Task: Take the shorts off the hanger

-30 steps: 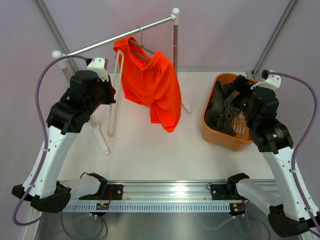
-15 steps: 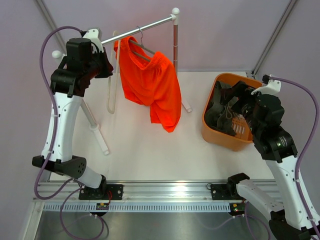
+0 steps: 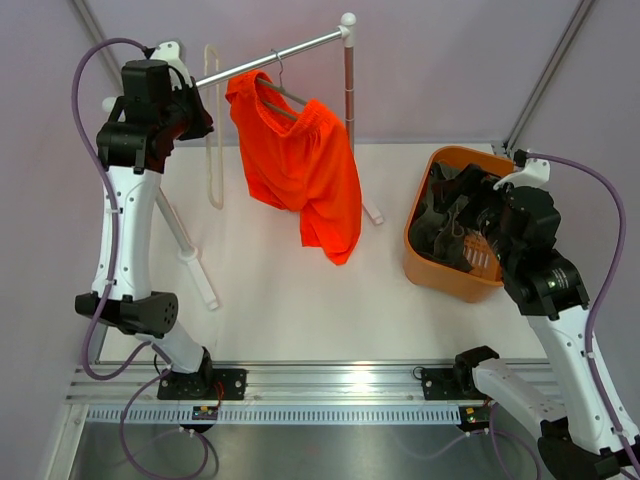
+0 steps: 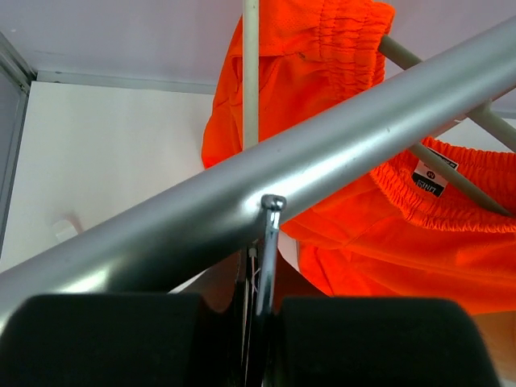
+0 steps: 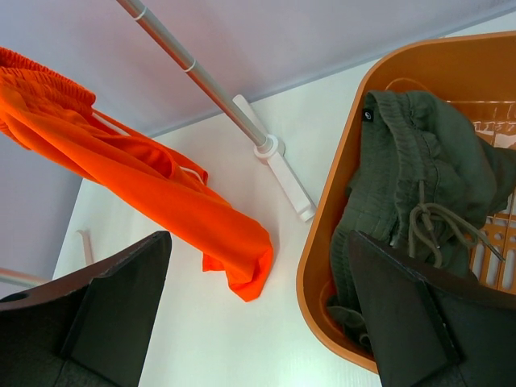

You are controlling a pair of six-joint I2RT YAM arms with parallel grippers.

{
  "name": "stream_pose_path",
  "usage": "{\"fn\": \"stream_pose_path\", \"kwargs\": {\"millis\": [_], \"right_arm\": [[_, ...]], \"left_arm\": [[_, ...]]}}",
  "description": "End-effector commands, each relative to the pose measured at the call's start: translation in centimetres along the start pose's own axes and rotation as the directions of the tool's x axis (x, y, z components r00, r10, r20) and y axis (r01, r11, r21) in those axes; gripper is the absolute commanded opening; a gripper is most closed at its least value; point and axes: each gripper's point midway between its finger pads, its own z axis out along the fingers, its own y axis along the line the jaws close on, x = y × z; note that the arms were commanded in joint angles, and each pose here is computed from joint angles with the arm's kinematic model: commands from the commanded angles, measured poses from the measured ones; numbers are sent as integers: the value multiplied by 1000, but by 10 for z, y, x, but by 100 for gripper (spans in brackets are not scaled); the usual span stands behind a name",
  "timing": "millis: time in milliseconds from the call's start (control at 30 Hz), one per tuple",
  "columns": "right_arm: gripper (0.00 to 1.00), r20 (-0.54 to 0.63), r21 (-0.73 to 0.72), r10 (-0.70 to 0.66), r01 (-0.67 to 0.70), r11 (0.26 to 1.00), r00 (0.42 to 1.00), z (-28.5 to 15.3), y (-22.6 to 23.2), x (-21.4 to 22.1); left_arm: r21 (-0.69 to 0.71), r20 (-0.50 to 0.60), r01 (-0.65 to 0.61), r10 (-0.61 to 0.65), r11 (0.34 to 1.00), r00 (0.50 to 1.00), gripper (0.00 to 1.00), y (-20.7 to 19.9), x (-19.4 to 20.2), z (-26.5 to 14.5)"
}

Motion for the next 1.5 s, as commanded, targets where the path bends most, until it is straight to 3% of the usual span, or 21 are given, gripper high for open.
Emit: {"fn": "stream_pose_path", "kwargs": {"millis": [0, 200, 500, 867, 1300, 1467], "right_arm": [[100, 2, -28, -8, 8, 1000, 1000, 4, 4, 1], [99, -19, -38, -3, 2, 999, 1000, 7, 5, 9], [99, -16, -35, -7, 7, 999, 1000, 2, 3, 8], [100, -26, -37, 4, -5, 999, 1000, 2, 1, 16], [99, -37, -37, 10, -11, 999, 999, 3, -1, 22], [100, -36, -39, 12, -13, 999, 999, 3, 0, 21]], "left_arm": [[23, 12, 15, -15, 1000, 1000, 0, -2, -6, 8], [-10, 14, 18, -18, 1000, 1000, 0, 7, 3, 14], [-46, 106, 35, -30, 998, 994, 0, 12, -23, -6], [-53, 28, 46, -44, 998, 999, 1, 23, 37, 6], [-46, 78, 41, -37, 998, 996, 1, 20, 23, -24], [-62, 84, 39, -34, 997, 996, 8, 24, 27, -30]]}}
